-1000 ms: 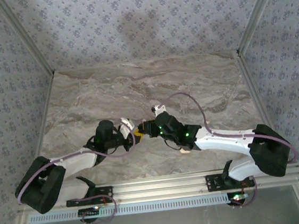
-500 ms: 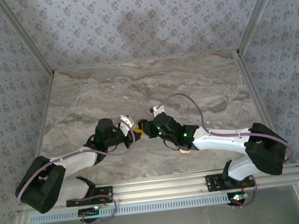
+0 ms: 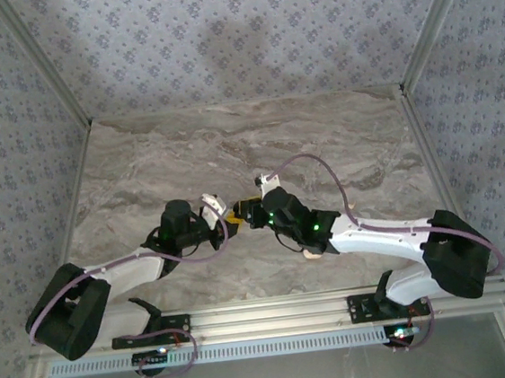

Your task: Insert wireless bluetooth earbuds into charging case

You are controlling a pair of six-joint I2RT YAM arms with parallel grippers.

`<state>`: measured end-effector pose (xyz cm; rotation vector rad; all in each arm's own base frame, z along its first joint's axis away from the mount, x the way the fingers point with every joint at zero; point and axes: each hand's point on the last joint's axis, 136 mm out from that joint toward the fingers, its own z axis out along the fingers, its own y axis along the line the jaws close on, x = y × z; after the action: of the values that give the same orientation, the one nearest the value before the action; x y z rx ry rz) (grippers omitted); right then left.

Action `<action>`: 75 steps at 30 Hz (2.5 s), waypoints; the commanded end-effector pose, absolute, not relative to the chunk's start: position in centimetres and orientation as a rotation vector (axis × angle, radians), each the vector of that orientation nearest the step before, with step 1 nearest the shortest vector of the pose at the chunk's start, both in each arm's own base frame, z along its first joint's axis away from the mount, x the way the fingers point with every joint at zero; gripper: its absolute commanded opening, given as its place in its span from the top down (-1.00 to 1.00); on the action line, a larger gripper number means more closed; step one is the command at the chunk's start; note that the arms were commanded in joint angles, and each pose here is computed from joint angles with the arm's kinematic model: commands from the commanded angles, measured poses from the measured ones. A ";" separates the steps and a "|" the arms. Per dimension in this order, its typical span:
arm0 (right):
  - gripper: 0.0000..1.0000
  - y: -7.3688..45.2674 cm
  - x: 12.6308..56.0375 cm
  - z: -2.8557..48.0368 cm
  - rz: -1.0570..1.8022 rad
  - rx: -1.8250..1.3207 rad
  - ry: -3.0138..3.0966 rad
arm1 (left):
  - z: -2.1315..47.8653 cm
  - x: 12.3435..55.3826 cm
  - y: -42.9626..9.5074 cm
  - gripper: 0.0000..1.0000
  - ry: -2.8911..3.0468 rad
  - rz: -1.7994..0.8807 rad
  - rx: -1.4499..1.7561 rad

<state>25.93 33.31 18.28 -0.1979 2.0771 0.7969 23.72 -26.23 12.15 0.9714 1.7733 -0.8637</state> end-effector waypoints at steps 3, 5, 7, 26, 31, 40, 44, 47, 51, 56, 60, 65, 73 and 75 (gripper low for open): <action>0.52 34.0 26.6 20.4 0.815 -0.187 2.008 | 14.5 24.0 -27.0 0.82 1.697 -0.880 0.970; 0.52 34.2 26.6 20.3 0.816 -0.192 2.012 | 14.7 24.0 -26.9 0.82 1.695 -0.882 0.965; 0.52 34.4 26.7 20.0 0.814 -0.195 2.019 | 14.9 24.0 -27.0 0.82 1.689 -0.885 0.962; 0.53 34.1 26.3 18.0 0.797 -0.179 2.075 | 16.2 24.8 -26.7 0.82 1.655 -0.860 0.914; 0.53 34.0 26.1 17.5 0.795 -0.174 2.085 | 16.6 25.1 -26.7 0.82 1.639 -0.857 0.900; 0.52 33.9 26.2 17.0 0.788 -0.161 2.100 | 17.0 25.2 -26.7 0.82 1.629 -0.861 0.889; 0.52 33.8 26.1 16.8 0.794 -0.140 2.115 | 17.3 25.3 -26.6 0.82 1.625 -0.853 0.881; 0.52 33.0 26.2 15.9 0.776 -0.041 2.155 | 17.3 25.5 -26.4 0.82 1.628 -0.838 0.868; 0.52 32.8 26.3 15.5 0.779 0.025 2.177 | 17.4 25.7 -26.3 0.82 1.626 -0.823 0.860; 0.50 33.4 26.2 15.9 0.782 0.006 2.176 | 17.6 25.7 -26.1 0.82 1.622 -0.815 0.858; 0.33 33.6 26.3 16.6 0.797 -0.004 2.155 | 17.5 25.6 -26.1 0.82 1.622 -0.809 0.864; 0.10 33.4 26.4 18.0 0.797 -0.018 2.125 | 17.3 25.4 -26.0 0.82 1.629 -0.802 0.875; -0.14 32.6 26.0 21.8 0.855 -0.118 2.047 | 16.9 24.6 -26.2 0.82 1.629 -0.822 0.925; -0.16 32.4 25.8 22.5 0.882 -0.156 2.035 | 17.0 24.2 -26.4 0.82 1.618 -0.843 0.948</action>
<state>26.15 32.75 20.73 -0.0813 2.0651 0.8587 24.63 -25.73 15.21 0.9017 1.6951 -0.8150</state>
